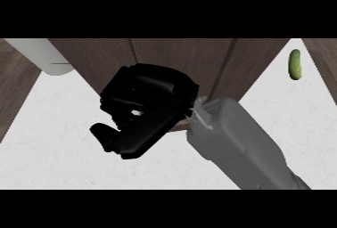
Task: Pick up the bottled water, place it into the cabinet and close the cabinet
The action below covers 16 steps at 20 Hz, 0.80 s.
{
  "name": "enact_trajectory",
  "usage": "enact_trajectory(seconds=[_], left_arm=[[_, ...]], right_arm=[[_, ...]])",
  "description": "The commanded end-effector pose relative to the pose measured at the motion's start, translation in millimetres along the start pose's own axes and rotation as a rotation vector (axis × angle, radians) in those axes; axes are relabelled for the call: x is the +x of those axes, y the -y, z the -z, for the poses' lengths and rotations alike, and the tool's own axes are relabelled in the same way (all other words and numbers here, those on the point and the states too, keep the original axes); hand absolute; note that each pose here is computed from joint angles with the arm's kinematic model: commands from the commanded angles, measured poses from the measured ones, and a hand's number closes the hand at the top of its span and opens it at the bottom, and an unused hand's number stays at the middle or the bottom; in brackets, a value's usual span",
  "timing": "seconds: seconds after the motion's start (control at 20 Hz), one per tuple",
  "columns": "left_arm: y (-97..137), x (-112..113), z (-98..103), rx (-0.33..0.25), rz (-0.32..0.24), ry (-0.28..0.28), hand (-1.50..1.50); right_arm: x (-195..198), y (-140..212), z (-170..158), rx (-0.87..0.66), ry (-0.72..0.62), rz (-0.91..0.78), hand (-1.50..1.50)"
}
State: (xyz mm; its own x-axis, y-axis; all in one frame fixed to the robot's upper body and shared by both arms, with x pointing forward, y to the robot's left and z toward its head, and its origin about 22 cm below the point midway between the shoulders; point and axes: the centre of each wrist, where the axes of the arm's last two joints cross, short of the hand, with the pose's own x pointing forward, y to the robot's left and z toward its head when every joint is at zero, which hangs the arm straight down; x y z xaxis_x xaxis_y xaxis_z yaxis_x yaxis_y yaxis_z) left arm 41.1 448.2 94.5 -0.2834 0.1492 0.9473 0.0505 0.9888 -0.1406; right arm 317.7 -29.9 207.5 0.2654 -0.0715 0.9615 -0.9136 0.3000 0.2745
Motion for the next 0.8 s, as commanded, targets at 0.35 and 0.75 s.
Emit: enact_trajectory(seconds=[0.35,0.75], left_arm=[[2,-7,-19,0.001,-0.043,0.021,-1.50],[-8,7,-14,-0.031,-0.022,0.019,-1.50]], right_arm=[[-3,83,-30,-0.179,0.103,-0.051,1.50],[19,86,-13,-0.244,0.206,-0.172,1.50]])
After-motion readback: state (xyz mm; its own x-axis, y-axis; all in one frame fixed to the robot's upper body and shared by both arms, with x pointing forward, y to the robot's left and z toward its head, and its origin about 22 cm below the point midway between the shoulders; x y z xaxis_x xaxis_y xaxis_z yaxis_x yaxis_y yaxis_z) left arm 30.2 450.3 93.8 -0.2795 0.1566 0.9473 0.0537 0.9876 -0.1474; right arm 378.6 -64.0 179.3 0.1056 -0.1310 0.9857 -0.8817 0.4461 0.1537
